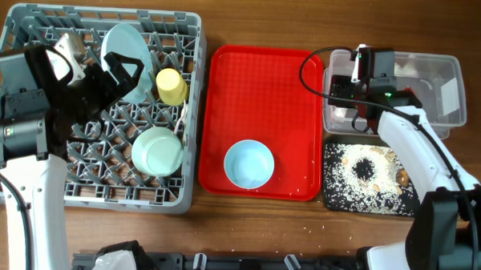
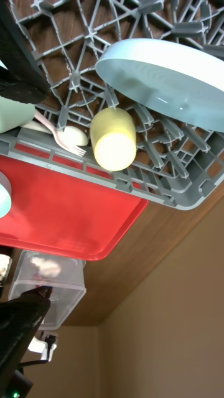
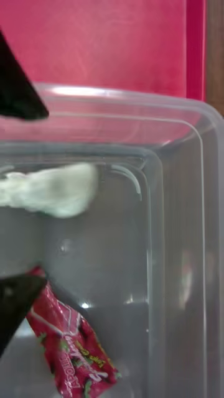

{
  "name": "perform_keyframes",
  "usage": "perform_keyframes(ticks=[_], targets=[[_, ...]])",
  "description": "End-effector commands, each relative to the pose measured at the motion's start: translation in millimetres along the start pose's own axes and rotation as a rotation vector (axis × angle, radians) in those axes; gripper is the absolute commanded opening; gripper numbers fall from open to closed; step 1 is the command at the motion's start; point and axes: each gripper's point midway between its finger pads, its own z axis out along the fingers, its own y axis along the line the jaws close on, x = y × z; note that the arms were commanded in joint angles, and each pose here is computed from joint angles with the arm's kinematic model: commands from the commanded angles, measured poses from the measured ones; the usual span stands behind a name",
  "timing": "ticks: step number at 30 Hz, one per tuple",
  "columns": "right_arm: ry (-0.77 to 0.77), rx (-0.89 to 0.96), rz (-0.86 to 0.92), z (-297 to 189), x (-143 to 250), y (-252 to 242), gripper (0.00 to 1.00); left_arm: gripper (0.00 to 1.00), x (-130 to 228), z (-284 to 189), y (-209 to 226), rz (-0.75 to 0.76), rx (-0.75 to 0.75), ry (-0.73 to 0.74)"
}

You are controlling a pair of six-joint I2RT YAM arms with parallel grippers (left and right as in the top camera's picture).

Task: Sort waste into correct bins and load items into the dishwasher rack
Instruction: 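Carry the tissue to the clear bin and release it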

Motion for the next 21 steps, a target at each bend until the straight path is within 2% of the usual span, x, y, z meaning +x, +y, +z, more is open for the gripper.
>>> perform_keyframes(ticks=[1, 4, 8, 10, 13, 14, 17, 21], targets=[[-0.052, -0.021, 0.011, -15, -15, 2, 0.91, 1.00, -1, -2, -2, -0.005, 0.012, -0.004], [-0.186, -0.058, 0.024, -64, -43, 3, 1.00, 1.00, -1, -2, -2, -0.005, 0.012, -0.004], [-0.310, -0.157, 0.024, -136, -53, 10, 1.00, 1.00, -1, -2, -2, -0.005, 0.012, -0.004], [-0.273, -0.325, -0.004, -155, -38, 36, 0.99, 1.00, -1, -2, -2, -0.005, 0.012, -0.004], [-0.119, -0.640, -0.028, -169, -3, 85, 0.89, 1.00, -1, -2, -2, -0.005, 0.012, -0.004], [-0.074, -0.685, -0.004, -168, 3, 91, 1.00, 1.00, -1, -2, -2, -0.005, 0.012, -0.004], [0.039, -0.677, 0.167, -152, 10, 93, 1.00, 1.00, -1, -2, -2, -0.005, 0.012, -0.004], [0.104, -0.634, 0.209, -129, 16, 90, 1.00, 1.00, -1, -2, -2, -0.005, 0.012, -0.004]])
